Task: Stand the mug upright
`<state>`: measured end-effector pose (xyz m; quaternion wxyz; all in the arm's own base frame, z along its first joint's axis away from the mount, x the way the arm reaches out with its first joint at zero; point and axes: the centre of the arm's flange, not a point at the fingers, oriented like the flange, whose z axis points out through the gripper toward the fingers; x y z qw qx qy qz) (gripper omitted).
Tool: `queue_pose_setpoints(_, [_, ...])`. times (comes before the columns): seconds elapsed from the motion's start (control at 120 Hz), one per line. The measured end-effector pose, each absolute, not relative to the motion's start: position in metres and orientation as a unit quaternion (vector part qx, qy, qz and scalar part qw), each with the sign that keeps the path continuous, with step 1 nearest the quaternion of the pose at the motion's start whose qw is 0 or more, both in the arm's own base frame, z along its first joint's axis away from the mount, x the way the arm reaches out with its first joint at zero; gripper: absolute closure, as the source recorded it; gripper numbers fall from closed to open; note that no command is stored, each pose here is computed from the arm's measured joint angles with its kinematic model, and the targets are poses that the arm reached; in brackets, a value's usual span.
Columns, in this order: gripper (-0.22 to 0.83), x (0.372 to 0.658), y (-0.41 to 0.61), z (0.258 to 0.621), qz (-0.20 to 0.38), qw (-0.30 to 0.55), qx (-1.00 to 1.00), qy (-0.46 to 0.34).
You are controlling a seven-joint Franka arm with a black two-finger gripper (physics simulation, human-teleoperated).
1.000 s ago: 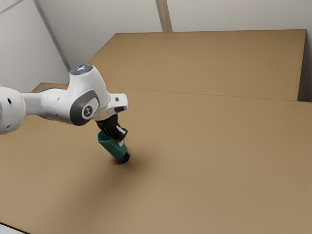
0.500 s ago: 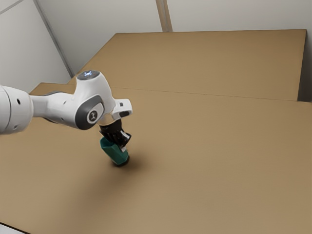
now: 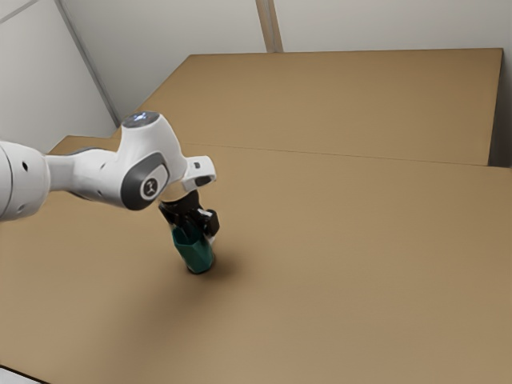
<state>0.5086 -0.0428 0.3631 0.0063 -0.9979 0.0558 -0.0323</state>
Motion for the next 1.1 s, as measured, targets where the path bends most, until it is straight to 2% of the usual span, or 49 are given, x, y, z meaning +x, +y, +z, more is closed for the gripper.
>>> queue_pose_setpoints(0.15, [0.15,0.506,-0.049,0.397,-0.064,0.005,-0.996,0.06])
queue_pose_setpoints(0.35, [0.07,0.523,-0.055,0.45,-0.086,0.001,-0.995,0.059])
queue_pose_setpoints(0.508, [0.04,0.544,-0.063,0.501,-0.081,-0.001,-0.995,0.062])
queue_pose_setpoints(0.758, [0.03,0.564,-0.06,0.548,-0.046,-0.002,-0.997,0.056])
queue_pose_setpoints(1.1, [0.02,0.567,-0.052,0.612,-0.032,-0.002,-0.998,0.049])
